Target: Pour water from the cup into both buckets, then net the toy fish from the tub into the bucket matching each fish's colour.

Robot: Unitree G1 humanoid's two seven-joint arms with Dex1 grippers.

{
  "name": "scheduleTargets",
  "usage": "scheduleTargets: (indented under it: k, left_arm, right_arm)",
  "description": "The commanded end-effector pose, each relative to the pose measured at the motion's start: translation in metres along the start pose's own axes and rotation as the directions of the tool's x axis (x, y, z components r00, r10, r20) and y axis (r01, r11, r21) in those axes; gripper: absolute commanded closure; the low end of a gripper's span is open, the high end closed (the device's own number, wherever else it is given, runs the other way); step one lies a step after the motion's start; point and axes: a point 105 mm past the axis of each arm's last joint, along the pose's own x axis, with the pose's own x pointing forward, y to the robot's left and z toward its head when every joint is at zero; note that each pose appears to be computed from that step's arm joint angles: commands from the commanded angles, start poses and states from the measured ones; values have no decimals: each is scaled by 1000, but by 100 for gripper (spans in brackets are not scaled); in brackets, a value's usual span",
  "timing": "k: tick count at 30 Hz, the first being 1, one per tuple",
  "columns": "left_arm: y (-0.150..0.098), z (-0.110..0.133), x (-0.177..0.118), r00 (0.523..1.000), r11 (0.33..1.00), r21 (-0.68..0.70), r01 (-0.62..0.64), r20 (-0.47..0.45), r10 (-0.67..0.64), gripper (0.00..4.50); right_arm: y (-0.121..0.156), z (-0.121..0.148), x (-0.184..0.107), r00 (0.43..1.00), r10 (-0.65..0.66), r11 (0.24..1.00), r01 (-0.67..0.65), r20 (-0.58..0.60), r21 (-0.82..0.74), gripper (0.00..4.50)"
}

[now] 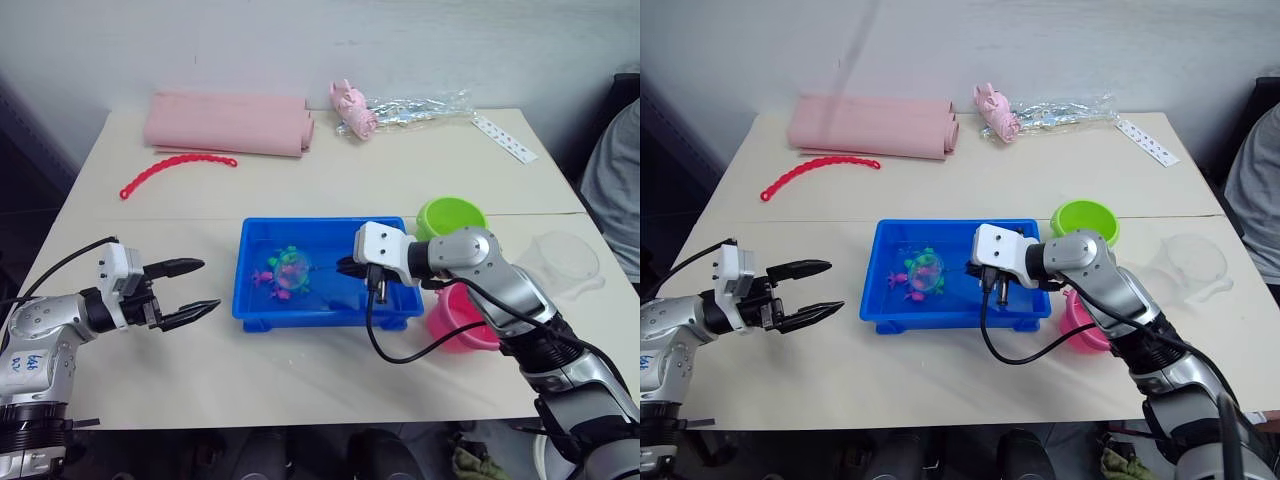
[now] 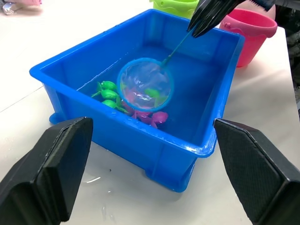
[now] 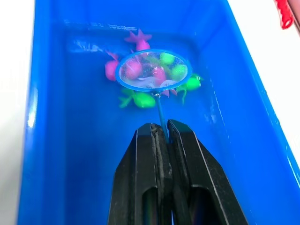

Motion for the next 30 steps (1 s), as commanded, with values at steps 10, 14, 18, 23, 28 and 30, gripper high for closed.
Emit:
scheduleTargets:
  k: [10,14,18,23,28,30]
  left_arm:
    - [-3,5,-10,1000,1000,19,-3,-13,3,3]
    - [-3,5,-9,1000,1000,16,-5,-12,6,3]
    - [-2,4,-10,1000,1000,14,-9,-12,9,3]
    - [-2,4,-9,1000,1000,13,-13,-11,13,3]
    - [-2,4,-9,1000,1000,15,-8,-12,8,3]
    - [-3,4,-9,1000,1000,17,0,-15,1,3]
  right_arm:
    - [-6,2,1,1000,4,983,-5,-8,-186,450]
    - [0,4,3,1000,19,977,-18,3,-214,450]
    - [3,6,4,1000,29,972,-26,11,-234,450]
    - [13,10,8,997,67,965,-60,22,-256,450]
    - [18,11,10,995,101,957,-93,16,-274,450]
    - [19,11,11,994,108,955,-100,14,-279,450]
